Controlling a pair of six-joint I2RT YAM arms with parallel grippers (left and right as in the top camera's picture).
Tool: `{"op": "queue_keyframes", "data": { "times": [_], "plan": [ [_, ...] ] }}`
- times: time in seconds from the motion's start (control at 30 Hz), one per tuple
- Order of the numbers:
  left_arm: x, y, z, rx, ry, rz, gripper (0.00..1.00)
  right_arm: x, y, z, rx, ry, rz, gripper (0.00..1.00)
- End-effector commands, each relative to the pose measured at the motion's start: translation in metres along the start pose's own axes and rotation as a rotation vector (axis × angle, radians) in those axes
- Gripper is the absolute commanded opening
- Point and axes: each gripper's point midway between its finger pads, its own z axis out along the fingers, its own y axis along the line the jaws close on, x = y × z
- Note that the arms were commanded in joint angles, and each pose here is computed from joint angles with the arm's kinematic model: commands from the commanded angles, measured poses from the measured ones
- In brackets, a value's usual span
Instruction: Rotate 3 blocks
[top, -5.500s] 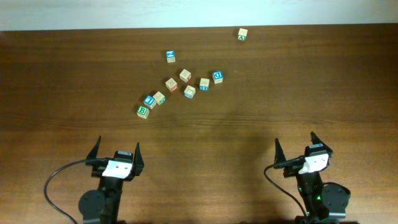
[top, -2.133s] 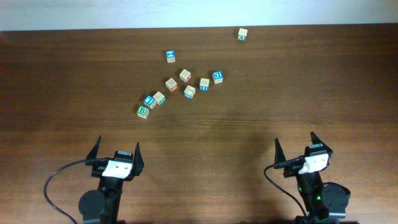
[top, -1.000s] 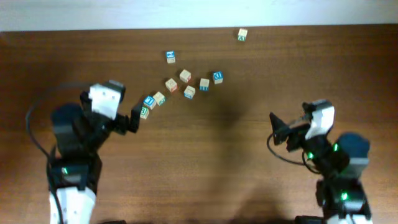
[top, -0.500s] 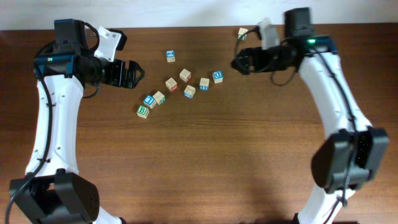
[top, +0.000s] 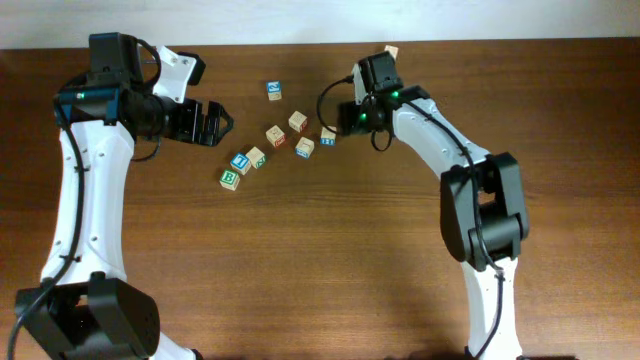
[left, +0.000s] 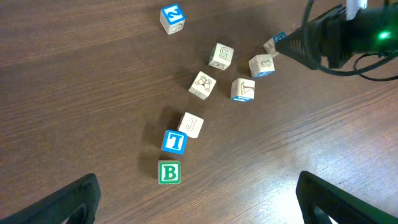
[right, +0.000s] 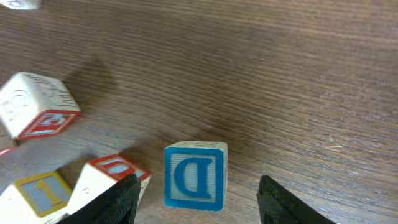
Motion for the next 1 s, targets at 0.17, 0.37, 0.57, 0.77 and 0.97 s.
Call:
{"op": "queue_keyframes", "data": {
  "times": [0.17,0.37,0.57,0.77,0.97],
  "plan": [
    [-0.008,-0.003,-0.006,0.004,-0.024,0.027,0.99,-0.002,-0.003,0.014,0.011,-0.008,0.012,0.27],
    [-0.008,-0.003,-0.006,0.004,-0.024,0.026,0.99,0.059,0.009,-0.026,-0.036,0.271,0.062,0.20],
    [-0.008,-0.003,-0.006,0.004,-0.024,0.027,0.99,0.153,0.017,-0.075,-0.015,0.703,0.141,0.21],
    [-0.008,-0.003,-0.006,0.004,-0.024,0.027,0.99,0.176,0.014,-0.096,0.020,0.829,0.161,0.54],
    [-0.008,-0.003,-0.006,0.004,-0.024,0.027,0.99,0.133,0.021,-0.110,0.003,0.718,0.109,0.61]
  ]
}}
